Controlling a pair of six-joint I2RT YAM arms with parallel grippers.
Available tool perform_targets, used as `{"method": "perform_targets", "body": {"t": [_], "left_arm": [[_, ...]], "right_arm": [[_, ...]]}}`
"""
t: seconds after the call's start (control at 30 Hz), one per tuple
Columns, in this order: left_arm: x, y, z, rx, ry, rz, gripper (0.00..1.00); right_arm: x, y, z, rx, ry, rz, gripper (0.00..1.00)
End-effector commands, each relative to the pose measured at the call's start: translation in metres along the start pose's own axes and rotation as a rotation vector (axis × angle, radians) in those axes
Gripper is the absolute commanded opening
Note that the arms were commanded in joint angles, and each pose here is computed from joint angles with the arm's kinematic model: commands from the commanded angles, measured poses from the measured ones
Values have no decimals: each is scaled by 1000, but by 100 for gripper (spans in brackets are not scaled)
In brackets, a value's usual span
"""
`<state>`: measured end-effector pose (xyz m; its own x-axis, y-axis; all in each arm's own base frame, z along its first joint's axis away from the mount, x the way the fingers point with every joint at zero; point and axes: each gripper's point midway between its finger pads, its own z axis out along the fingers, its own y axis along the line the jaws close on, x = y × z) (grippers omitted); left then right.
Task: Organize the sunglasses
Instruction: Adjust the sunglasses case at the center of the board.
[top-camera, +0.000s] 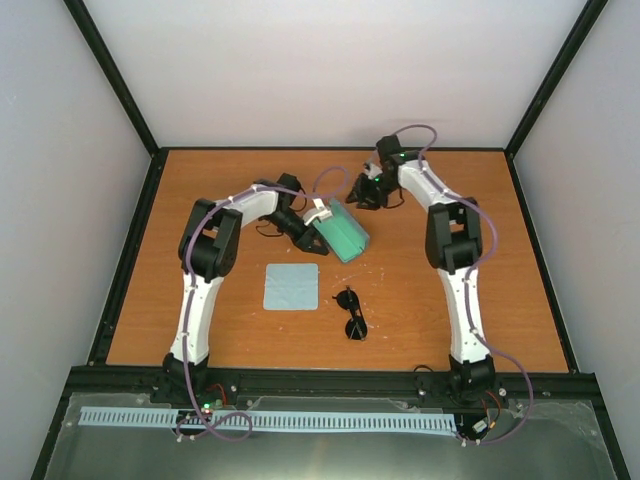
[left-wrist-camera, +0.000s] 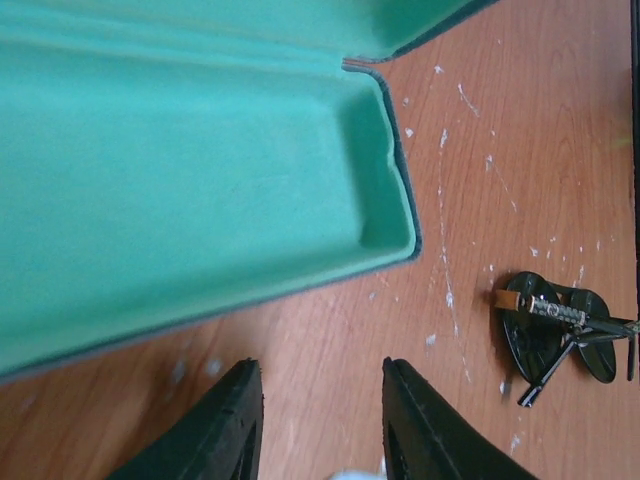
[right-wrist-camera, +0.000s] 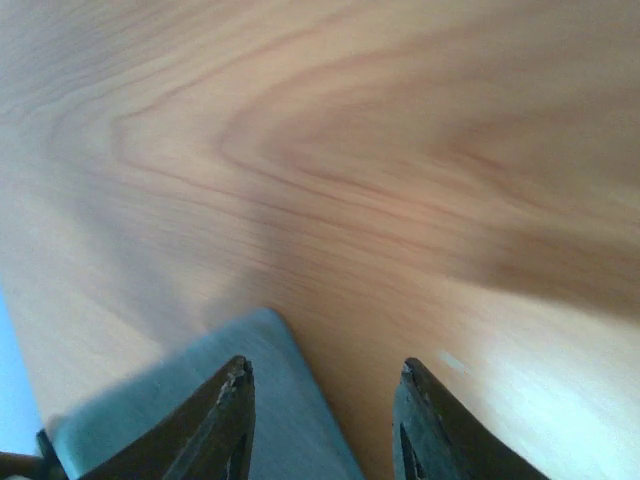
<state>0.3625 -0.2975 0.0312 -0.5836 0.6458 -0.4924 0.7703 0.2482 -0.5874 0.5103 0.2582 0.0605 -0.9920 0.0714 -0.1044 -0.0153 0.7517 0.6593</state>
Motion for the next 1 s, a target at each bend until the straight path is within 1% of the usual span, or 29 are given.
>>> {"method": "perform_targets", "body": {"t": [0.0,0.03,0.1,0.17,0.2,0.3,0.37,0.4,0.47,0.53,0.7,0.83,0.97], "left_arm": [[-27,-4,-79,-118,-102,52,32],[-32,-2,-98,-163,-130,78,31],[-38,8,-130,-259,-172,127,30],[-42,24,-144,-330,-177,173,28],[-42,35,-145,-361,-165,187,27],[-50,60,-138,-368,-153,215,20],[-58,73,-132,-343,-149,209,17],[-62,81,-129,-334,-142,203,17],[-67,92,-123,-326,-119,195,17],[-72,101,-119,-335,-105,199,17],[-58,109,-103,-323,-74,187,18],[-40,109,-86,-285,-38,151,19],[-32,104,-70,-248,-27,121,20]], "right_arm": [[-11,-31,-103,177,-177,43,37],[-2,-37,-117,217,-186,57,32],[25,-47,-133,276,-177,97,17],[60,-49,-132,264,-133,153,5],[81,-50,-127,257,-103,188,3],[136,-51,-107,229,-9,269,3],[162,-47,-90,193,40,315,3],[174,-46,-80,179,69,330,3],[183,-42,-69,161,98,341,3],[184,-39,-60,157,109,344,3],[181,-41,-47,144,107,361,3],[175,-43,-37,133,103,365,3],[168,-46,-28,142,103,358,3]]}}
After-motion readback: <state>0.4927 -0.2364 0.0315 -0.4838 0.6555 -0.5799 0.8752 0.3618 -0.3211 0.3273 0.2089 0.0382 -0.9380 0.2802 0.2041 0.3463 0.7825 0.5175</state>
